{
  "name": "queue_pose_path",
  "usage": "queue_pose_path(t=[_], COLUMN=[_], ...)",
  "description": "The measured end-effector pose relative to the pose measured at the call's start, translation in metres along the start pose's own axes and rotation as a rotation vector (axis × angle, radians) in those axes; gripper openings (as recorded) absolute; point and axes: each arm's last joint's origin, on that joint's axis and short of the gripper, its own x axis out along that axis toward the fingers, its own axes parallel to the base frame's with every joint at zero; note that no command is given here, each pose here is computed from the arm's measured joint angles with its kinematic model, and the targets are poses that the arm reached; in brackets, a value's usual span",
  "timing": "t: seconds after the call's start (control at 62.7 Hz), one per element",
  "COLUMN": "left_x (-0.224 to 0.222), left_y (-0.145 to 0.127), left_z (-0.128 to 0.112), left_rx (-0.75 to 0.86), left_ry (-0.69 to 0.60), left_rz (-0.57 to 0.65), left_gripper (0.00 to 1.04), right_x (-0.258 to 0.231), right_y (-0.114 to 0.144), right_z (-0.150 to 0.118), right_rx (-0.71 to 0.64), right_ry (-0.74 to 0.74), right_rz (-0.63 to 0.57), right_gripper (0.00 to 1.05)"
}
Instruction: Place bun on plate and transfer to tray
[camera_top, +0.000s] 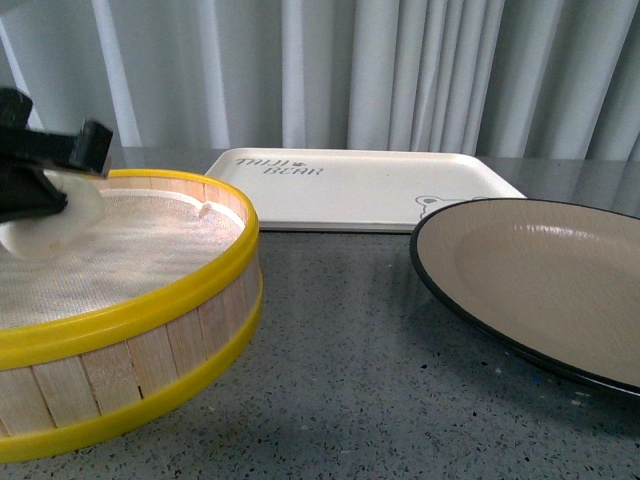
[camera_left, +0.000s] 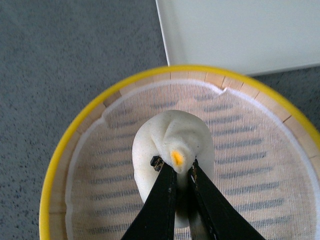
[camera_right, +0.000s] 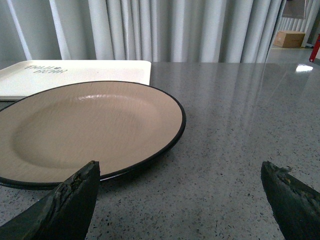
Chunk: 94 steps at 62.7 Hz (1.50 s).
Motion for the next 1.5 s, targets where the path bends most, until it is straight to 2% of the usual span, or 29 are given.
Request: queue_pose_path(t=[0.112,0.239,0.414,0.558,0.717,0.877,1.052,1.498], left_x=[-0.004,-0.003,0.011,0.027,0.040,0.046,0.042,0.061], left_y=[-0.006,-0.027,-0.083,-0.131,-0.176,-0.205,-0.219,-0.241], left_z=[0.020,0.046,0.073,0.080,0.076,0.065,0.055,0.017], left_rx=[0.000,0.014,0.067,0.145,0.239,0.294,0.328,0.502], left_ry=[-0.050,-0.112,-0.181,-0.186,-0.172,-0.148,-0.130,-0.036], left_rz=[-0.018,-0.074,-0.209,-0.299,-0.407,-0.505,-0.580,-0.530], left_gripper=[0.04,0.04,0.04,0.04,0.04,0.04,0.04,0.04], right_x=[0.000,0.000,0.000,0.000,0.000,0.000,0.000,0.000], right_y=[0.000,0.000,0.000,0.000,0.000,0.000,0.000,0.000], right_z=[0.000,0.000,0.000,0.000,0.000,0.000,0.000,0.000], right_rx=[0.000,0.000,0.000,0.000,0.000,0.000,0.000,0.000], right_ry=[0.000,0.000,0.000,0.000,0.000,0.000,0.000,0.000], right_rz=[0.000,0.000,0.000,0.000,0.000,0.000,0.000,0.000], right_gripper=[0.96,0.96,0.96,0.96,0.96,0.96,0.96,0.96])
